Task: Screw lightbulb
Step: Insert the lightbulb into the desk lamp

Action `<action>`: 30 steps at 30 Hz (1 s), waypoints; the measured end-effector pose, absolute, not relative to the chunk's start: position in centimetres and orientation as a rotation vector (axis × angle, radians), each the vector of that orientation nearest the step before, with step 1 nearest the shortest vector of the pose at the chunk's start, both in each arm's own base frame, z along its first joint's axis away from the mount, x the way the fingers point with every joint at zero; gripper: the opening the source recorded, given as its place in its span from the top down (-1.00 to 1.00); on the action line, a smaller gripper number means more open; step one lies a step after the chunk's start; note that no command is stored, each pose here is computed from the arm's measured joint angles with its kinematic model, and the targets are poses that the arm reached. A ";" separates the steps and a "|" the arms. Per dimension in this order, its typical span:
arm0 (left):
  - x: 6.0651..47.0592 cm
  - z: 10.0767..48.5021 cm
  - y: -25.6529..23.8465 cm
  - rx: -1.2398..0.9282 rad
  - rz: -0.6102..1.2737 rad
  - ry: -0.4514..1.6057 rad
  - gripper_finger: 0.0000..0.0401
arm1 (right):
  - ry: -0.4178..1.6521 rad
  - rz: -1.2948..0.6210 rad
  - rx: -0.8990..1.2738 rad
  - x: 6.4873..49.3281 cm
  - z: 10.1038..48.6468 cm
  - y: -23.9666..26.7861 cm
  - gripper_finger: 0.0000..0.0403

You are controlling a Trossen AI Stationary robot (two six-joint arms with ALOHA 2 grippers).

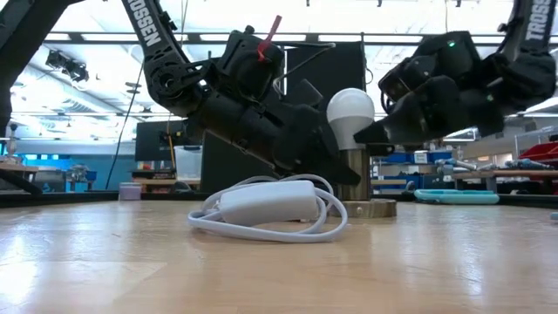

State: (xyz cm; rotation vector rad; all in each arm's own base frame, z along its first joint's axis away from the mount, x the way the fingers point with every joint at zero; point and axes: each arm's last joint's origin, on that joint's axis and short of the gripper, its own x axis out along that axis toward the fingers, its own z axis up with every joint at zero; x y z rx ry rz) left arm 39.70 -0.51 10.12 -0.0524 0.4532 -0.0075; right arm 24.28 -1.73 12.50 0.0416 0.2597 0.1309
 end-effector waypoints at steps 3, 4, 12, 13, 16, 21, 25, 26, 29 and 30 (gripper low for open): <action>39.7 10.1 -0.6 -0.055 -0.026 0.455 0.06 | 0.247 0.177 0.052 25.1 12.2 -2.2 -0.51; 39.7 10.1 -0.6 -0.057 -0.037 0.455 0.06 | 0.246 0.196 0.057 25.4 12.0 -2.2 -0.50; 39.7 10.1 -0.7 -0.055 -0.085 0.457 0.06 | 0.187 0.330 0.117 26.1 11.7 -2.6 -0.43; 39.7 10.1 -0.7 -0.050 -0.089 0.456 0.06 | 0.188 0.340 0.120 26.1 11.7 -2.7 -0.41; 39.7 10.1 -0.8 -0.050 -0.094 0.457 0.06 | 0.186 0.356 0.121 26.1 11.7 -2.7 -0.33; 39.7 10.1 -0.8 -0.047 -0.096 0.456 0.06 | 0.186 0.366 0.113 26.1 11.7 -2.7 -0.10; 39.7 10.1 -0.8 -0.048 -0.098 0.455 0.06 | 0.189 0.365 0.102 26.1 11.6 -2.7 0.06; 39.7 10.1 -0.8 -0.048 -0.099 0.455 0.06 | 0.190 0.361 0.101 26.1 11.6 -2.7 0.09; 39.7 10.1 -0.8 -0.054 -0.093 0.455 0.06 | 0.195 0.349 0.109 26.1 11.5 -2.7 0.12; 39.7 10.1 -0.8 -0.058 -0.089 0.456 0.06 | 0.197 0.341 0.116 26.1 11.5 -2.7 0.12</action>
